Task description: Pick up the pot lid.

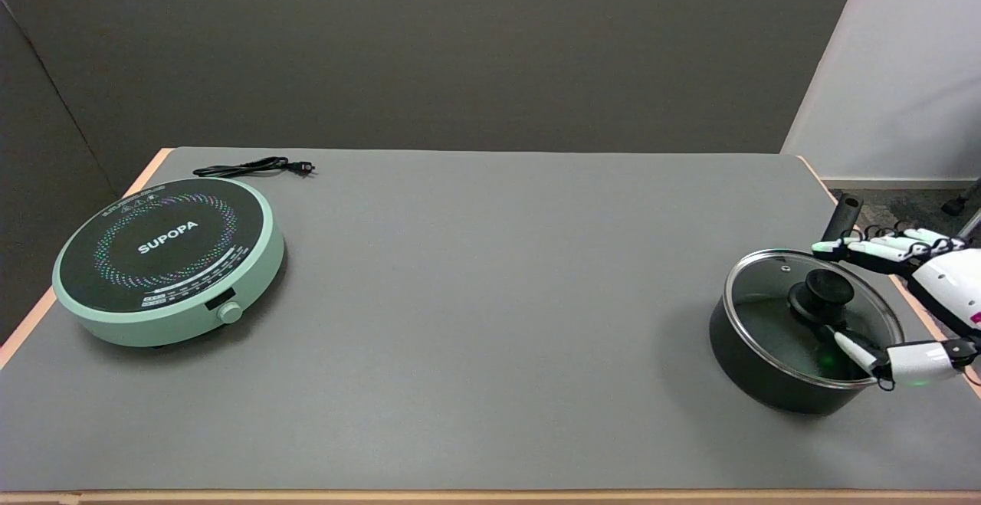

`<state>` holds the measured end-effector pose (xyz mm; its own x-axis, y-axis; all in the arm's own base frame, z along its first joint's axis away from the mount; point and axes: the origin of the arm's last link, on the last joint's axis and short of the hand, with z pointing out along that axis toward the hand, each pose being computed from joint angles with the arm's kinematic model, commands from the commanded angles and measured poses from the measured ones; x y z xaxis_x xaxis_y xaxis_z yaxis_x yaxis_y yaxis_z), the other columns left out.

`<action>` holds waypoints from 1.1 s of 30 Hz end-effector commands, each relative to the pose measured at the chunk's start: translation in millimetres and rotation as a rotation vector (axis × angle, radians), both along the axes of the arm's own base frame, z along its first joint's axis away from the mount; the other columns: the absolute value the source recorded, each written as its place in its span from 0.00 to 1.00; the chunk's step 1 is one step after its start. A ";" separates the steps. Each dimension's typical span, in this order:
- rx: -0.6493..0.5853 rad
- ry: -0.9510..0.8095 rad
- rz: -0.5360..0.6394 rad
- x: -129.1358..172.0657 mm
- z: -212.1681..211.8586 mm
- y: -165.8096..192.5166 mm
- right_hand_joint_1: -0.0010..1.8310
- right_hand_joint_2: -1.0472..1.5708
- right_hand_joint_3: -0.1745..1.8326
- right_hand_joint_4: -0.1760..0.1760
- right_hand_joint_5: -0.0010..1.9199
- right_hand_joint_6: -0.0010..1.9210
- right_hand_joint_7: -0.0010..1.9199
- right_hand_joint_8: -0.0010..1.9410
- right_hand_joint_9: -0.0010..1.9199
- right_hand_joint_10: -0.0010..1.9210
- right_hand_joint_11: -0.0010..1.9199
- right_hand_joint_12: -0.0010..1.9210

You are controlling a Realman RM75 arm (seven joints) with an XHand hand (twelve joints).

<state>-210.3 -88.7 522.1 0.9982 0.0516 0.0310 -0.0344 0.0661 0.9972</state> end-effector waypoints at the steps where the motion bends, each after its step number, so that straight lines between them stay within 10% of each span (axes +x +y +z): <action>1: 0.100 0.225 -0.024 27.4 23.4 -17.7 0.42 0.58 0.59 0.99 0.24 0.11 0.28 0.09 0.30 0.17 0.20 0.35; 33: 0.217 -0.002 -0.101 47.3 45.4 -44.9 0.47 0.62 0.57 1.00 0.30 0.17 0.39 0.15 0.38 0.25 0.24 0.37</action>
